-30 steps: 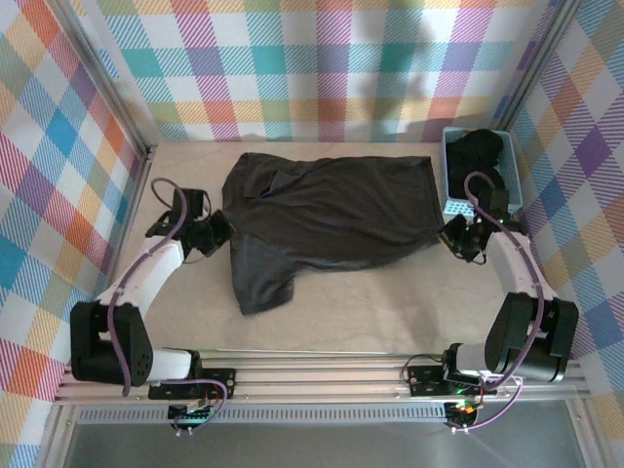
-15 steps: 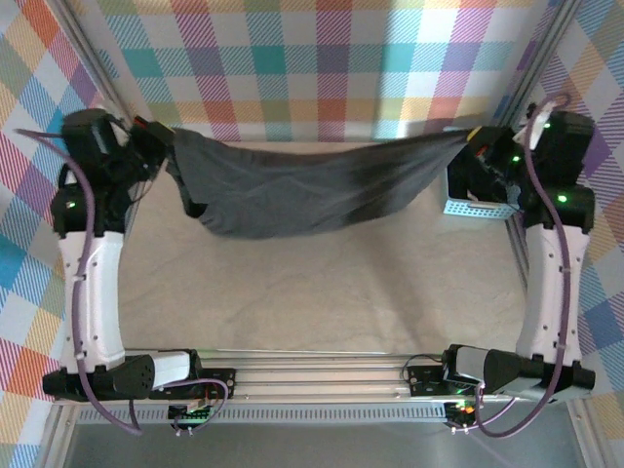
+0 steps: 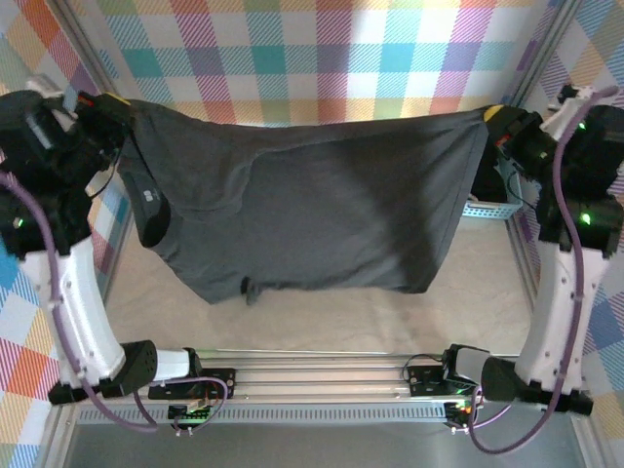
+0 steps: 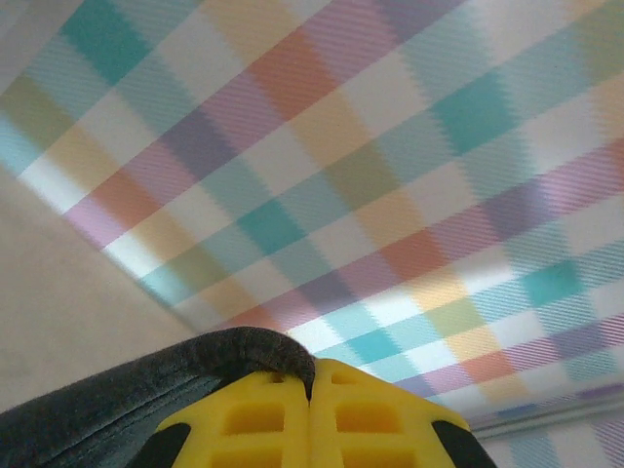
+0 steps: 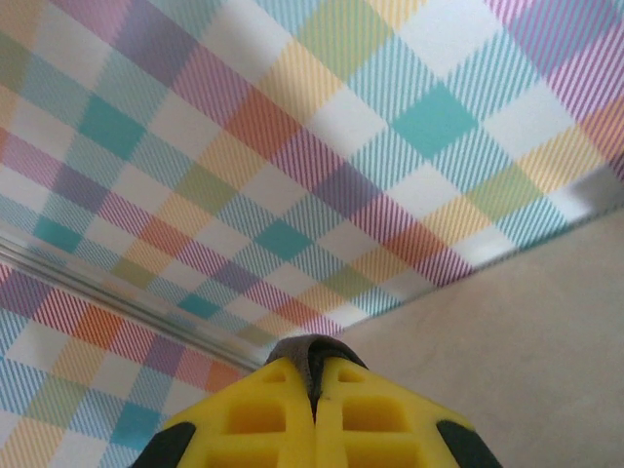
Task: Fold and stack the t-shirts
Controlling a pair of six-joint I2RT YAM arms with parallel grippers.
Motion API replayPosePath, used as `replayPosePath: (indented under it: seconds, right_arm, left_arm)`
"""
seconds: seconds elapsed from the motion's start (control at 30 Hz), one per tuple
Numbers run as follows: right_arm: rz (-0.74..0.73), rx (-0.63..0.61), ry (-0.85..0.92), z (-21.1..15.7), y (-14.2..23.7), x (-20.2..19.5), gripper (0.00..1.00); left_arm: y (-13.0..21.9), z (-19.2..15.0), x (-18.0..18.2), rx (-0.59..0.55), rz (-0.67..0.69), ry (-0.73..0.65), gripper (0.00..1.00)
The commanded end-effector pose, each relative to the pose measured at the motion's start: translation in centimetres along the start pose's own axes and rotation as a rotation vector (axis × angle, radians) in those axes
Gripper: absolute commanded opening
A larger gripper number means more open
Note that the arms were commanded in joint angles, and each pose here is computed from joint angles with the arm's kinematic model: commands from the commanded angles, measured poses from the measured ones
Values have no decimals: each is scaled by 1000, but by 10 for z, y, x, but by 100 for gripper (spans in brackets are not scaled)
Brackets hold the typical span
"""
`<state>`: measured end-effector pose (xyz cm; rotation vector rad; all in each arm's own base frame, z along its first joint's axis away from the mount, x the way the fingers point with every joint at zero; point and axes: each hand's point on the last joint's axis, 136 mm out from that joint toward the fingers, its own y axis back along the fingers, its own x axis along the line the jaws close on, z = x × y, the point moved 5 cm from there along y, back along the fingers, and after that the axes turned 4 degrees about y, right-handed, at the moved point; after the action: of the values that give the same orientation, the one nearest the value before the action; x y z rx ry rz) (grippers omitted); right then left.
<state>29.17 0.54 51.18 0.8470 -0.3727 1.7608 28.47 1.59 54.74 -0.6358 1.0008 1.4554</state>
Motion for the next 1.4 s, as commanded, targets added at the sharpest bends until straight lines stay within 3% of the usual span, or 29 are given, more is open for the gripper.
replayPosePath:
  seconds: [0.0,0.17,0.3,0.4,0.53,0.67,0.8,0.9,1.0,1.07,1.13,1.2,1.37]
  right_arm:
    - [49,93,-59,0,-54,-30,0]
    - [54,185,-79,1,-119,-59,0]
    - [71,182,-64,23,-147,-57,0]
    - [73,136,-27,48,-148,-41,0]
    - [62,58,-9,76,-130,-22,0]
    - [21,24,-1,75,-104,-14,0]
    - [-66,74,-44,36,-94,-43,0]
    - [-193,140,-102,-18,-87,-93,0]
    - [-285,263,-177,-83,-94,-154,1]
    - [-330,381,-233,-128,-102,-191,25]
    - [-376,477,-262,-161,-102,-216,38]
    - [-431,526,-252,-185,-93,-233,43]
    - [-466,580,-168,-222,-74,-229,45]
  left_arm:
    - [-71,-1,38,78,95,29,0]
    - [-152,-3,64,171,101,58,0]
    - [-188,11,53,191,30,87,0]
    - [-177,33,17,130,-64,70,0]
    - [-129,61,-18,29,-168,87,0]
    - [-72,56,-32,-4,-176,41,0]
    - [-62,15,19,100,-47,84,0]
    - [-75,-32,91,219,90,137,0]
    - [-89,-83,161,383,229,153,13]
    - [-90,-115,208,471,327,160,32]
    - [-86,-139,243,528,401,166,39]
    - [-76,-156,270,558,472,153,41]
    - [-59,-176,295,567,520,146,45]
